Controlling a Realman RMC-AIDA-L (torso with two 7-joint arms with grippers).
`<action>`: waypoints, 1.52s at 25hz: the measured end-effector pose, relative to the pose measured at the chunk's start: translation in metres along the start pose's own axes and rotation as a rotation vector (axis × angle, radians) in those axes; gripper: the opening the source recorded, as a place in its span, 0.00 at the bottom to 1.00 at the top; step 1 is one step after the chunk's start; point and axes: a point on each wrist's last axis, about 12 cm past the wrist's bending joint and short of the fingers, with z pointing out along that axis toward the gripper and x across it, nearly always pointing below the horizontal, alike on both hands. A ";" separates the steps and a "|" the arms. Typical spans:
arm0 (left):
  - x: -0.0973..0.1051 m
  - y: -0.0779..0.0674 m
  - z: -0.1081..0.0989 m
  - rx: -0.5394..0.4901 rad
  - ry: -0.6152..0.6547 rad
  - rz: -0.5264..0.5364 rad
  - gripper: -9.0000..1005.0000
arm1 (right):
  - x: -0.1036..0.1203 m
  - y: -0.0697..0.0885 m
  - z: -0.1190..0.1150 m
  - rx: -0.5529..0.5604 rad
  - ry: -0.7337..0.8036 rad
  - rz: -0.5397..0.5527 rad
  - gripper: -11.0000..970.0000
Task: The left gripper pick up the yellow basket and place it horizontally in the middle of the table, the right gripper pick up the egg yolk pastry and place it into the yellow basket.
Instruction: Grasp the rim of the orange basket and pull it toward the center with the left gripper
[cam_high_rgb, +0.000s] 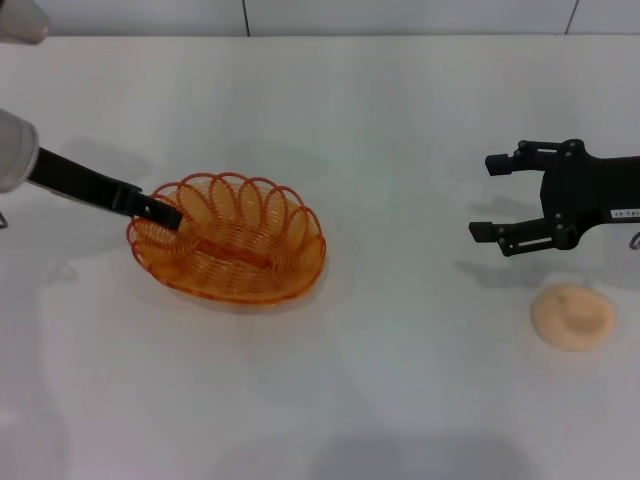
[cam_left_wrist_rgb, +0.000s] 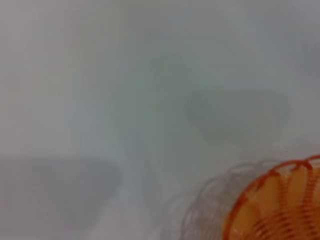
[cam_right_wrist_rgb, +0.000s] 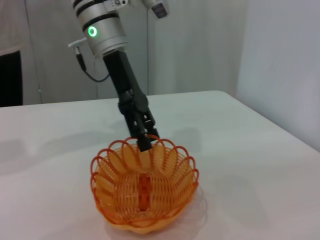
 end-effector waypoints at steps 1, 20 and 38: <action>0.000 -0.002 0.001 0.001 0.011 0.004 0.87 | 0.000 0.000 0.000 0.002 0.001 0.000 0.90; 0.001 -0.006 0.006 -0.010 0.044 0.034 0.50 | 0.006 0.002 -0.002 0.013 0.005 0.006 0.90; -0.003 -0.019 0.005 0.068 0.048 -0.040 0.08 | 0.000 -0.001 -0.006 0.045 -0.049 0.007 0.90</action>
